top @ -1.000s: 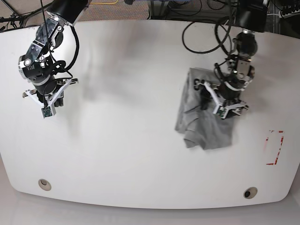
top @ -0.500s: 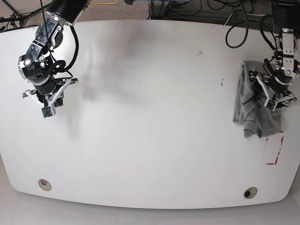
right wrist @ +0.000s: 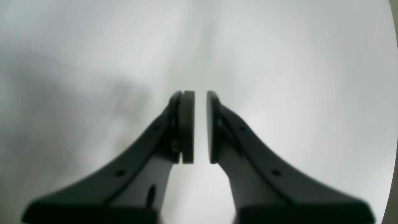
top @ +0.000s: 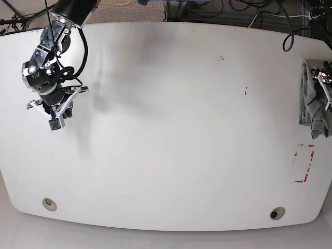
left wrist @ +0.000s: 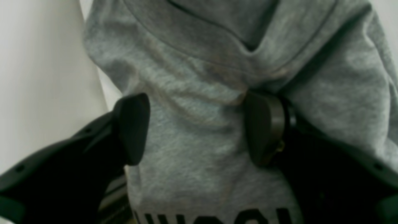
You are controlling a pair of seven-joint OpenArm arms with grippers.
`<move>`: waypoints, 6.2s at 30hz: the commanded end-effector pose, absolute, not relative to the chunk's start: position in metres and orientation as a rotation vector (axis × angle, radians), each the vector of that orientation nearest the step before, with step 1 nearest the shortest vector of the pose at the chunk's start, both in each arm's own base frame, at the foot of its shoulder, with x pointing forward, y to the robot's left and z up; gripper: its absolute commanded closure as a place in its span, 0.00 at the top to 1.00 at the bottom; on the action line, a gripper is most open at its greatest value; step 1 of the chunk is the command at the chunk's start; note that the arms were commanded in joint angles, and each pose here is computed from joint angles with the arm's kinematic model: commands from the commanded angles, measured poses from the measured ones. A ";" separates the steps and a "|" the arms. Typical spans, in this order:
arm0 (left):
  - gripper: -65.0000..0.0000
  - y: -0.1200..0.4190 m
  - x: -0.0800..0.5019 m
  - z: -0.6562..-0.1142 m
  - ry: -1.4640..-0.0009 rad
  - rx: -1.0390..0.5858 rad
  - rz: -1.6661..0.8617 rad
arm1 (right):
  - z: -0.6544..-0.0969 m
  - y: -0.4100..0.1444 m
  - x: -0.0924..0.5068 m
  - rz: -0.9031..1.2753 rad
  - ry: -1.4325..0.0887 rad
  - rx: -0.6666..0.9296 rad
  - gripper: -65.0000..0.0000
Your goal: Fold the T-shirt properly
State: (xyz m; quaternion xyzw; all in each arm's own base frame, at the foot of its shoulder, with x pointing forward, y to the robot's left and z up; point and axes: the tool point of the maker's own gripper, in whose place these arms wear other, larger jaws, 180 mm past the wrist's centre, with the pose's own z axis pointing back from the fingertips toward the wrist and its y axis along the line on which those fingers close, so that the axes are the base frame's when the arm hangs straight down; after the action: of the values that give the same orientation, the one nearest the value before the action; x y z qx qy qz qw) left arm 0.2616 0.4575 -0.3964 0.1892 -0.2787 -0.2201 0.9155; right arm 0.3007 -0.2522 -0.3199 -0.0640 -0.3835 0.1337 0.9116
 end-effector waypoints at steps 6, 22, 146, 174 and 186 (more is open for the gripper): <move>0.69 0.465 0.247 -0.383 -0.450 0.400 -0.531 | -0.306 -0.234 0.311 0.345 -0.862 -0.120 0.10; 0.69 0.323 0.322 -0.281 -0.965 0.412 -0.715 | -0.295 -0.218 0.305 0.367 -1.086 -0.048 0.09; 0.69 0.177 -0.018 -0.655 -0.043 -0.035 -0.030 | -0.642 -0.134 -0.044 -0.002 -0.067 0.237 0.10; 0.69 0.164 -0.017 -0.656 -0.045 -0.054 -0.026 | -0.646 -0.120 -0.076 -0.040 0.028 0.261 0.10; 0.69 0.164 0.003 -0.656 -0.075 -0.055 -0.024 | -0.646 -0.119 -0.075 -0.043 0.026 0.264 0.10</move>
State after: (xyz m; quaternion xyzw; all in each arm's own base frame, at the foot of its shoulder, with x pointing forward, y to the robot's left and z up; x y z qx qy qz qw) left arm -0.0010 0.1618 -0.6562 -0.0296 -0.0314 -0.0120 0.9990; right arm -0.0691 -0.1174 -0.6467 0.1317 0.0095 -0.0174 0.9911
